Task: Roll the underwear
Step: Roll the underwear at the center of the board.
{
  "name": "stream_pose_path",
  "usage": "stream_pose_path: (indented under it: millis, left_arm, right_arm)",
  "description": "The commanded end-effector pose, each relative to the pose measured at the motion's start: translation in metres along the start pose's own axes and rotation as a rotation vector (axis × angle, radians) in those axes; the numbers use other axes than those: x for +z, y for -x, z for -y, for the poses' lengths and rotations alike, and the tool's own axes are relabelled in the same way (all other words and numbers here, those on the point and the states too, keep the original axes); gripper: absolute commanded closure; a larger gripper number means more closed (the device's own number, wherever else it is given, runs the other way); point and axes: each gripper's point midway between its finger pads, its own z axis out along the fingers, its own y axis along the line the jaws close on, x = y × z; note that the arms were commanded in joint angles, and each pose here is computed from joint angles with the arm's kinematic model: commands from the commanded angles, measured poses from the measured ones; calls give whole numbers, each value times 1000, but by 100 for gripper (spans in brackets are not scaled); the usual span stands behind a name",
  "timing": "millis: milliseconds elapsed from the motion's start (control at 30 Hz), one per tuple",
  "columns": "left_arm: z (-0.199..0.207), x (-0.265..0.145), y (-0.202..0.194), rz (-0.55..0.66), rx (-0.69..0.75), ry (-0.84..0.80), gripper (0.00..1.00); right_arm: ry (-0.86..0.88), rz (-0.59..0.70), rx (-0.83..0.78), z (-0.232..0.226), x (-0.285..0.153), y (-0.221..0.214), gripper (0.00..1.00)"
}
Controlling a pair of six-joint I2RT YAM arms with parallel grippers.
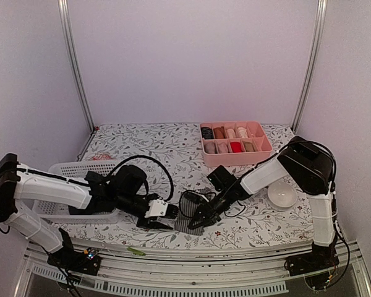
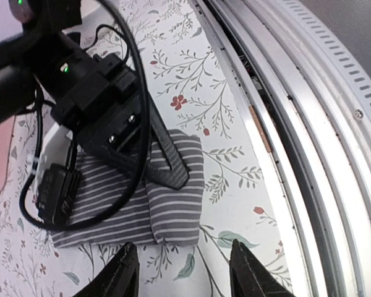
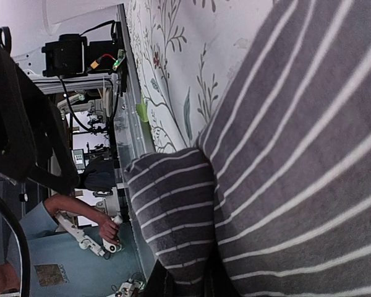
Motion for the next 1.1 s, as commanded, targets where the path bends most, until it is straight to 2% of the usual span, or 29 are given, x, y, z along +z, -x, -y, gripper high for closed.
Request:
stream_pose_path:
  millis: [0,200,367,400,467,500,567,667,867,933,1067]
  left_arm:
    - [-13,24,14,12,104,98,50]
    - [-17,55,8,-60,119,115,50]
    - [-18,68,-21,-168,106,127,51]
    - [-17,70,-30,-201,105,122,54]
    - [-12,72,-42,-253,92,90,65]
    - [-6,72,-46,-266,88,60,74]
    - [5,69,-50,-274,94,17,89]
    - [17,62,-53,-282,91,-43,99]
    - [34,53,-45,-251,19,-228,100]
    - [30,52,-43,-239,-40,-291,100]
    - [14,52,-39,-210,-247,-434,100]
  right_arm:
    - [-35,-41,141,33,8,-10,100]
    - [-27,-54,192,40,11,-12,100]
    - [-24,-53,203,39,10,-13,100]
    - [-25,-51,200,39,10,-12,100]
    - [-25,-44,187,35,9,-9,100]
    - [-29,-37,180,33,7,-7,98]
    - [-40,-11,161,28,0,-1,86]
    - [-84,85,117,17,-27,15,72]
    - [-283,328,-61,-16,-101,35,46]
    - [-356,366,-126,-21,-114,31,44]
    - [-491,411,-252,-28,-126,14,40]
